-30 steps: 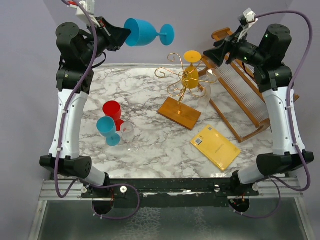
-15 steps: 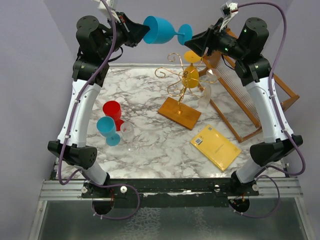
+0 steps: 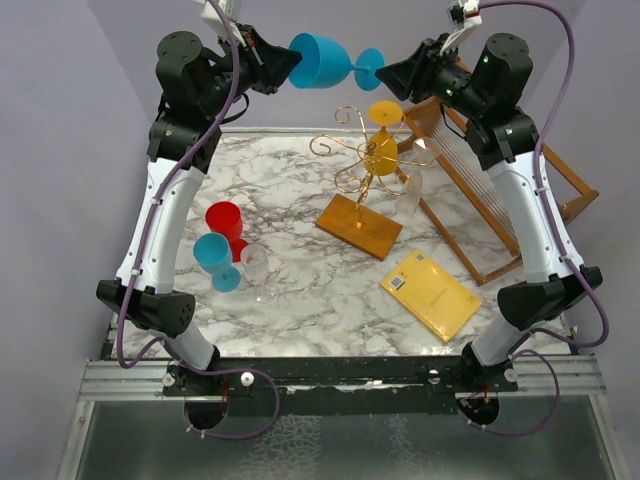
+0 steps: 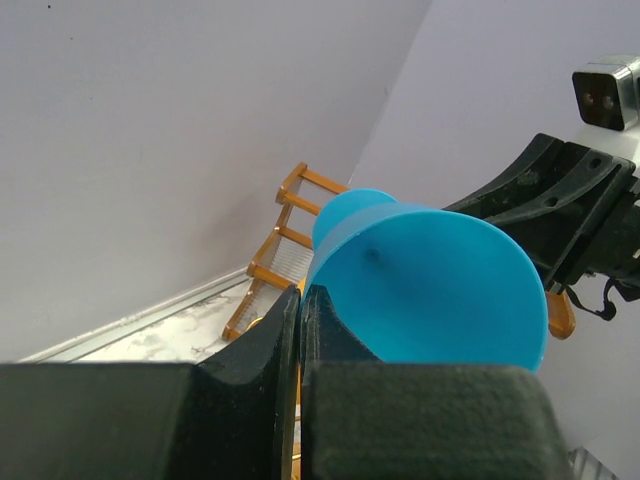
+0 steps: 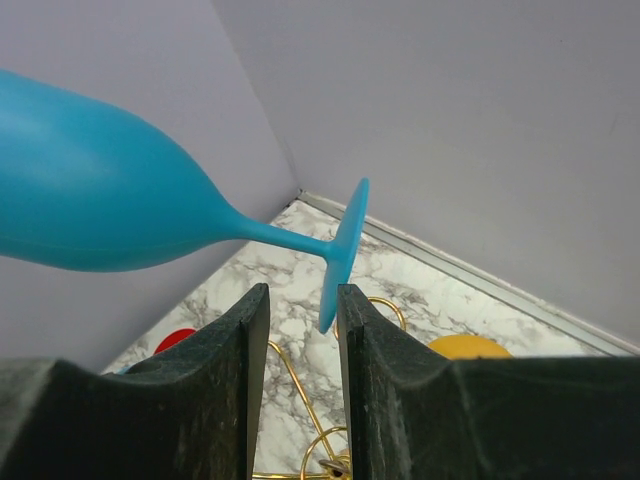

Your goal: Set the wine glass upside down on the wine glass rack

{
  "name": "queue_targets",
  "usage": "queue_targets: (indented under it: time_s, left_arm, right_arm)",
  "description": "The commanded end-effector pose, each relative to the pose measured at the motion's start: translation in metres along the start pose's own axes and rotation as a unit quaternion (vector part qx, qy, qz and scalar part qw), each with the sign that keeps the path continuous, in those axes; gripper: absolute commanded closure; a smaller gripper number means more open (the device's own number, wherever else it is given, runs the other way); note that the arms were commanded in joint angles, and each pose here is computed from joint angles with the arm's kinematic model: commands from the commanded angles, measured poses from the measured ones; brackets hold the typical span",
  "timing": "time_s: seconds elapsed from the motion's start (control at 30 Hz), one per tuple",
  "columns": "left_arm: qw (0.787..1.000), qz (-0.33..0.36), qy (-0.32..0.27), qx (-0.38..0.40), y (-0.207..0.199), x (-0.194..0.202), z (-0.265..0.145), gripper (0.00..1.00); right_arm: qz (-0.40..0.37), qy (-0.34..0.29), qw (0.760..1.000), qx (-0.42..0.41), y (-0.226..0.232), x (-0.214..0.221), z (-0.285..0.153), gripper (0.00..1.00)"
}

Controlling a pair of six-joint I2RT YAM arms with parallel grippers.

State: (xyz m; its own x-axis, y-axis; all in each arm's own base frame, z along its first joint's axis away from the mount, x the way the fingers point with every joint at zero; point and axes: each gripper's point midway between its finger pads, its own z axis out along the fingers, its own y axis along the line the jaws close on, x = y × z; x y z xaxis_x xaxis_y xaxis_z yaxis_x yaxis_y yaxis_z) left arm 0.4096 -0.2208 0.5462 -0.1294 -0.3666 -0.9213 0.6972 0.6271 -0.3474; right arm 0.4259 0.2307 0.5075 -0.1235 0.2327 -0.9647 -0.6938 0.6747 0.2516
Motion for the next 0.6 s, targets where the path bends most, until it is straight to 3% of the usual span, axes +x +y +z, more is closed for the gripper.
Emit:
queue_targets:
  time_s: [0.0,0.23,0.57]
  left_arm:
    - [0.999,0.035,-0.039,0.001,-0.011,-0.028,-0.005,1.00]
    - [0.998,0.044,-0.039,0.023,-0.022,-0.030,-0.009,1.00]
    - [0.996,0.048,-0.035,0.059,-0.036,-0.026,-0.009,1.00]
  right_arm:
    - [-0.024,-0.024,0.999,0.025,0.000,-0.020,-0.011,0.67]
    - [-0.035,-0.029,0.997,0.064,-0.012,-0.022,-0.016,0.63]
    - [0.001,-0.014,1.000,0.020,-0.002,-0.009,-0.004,0.61]
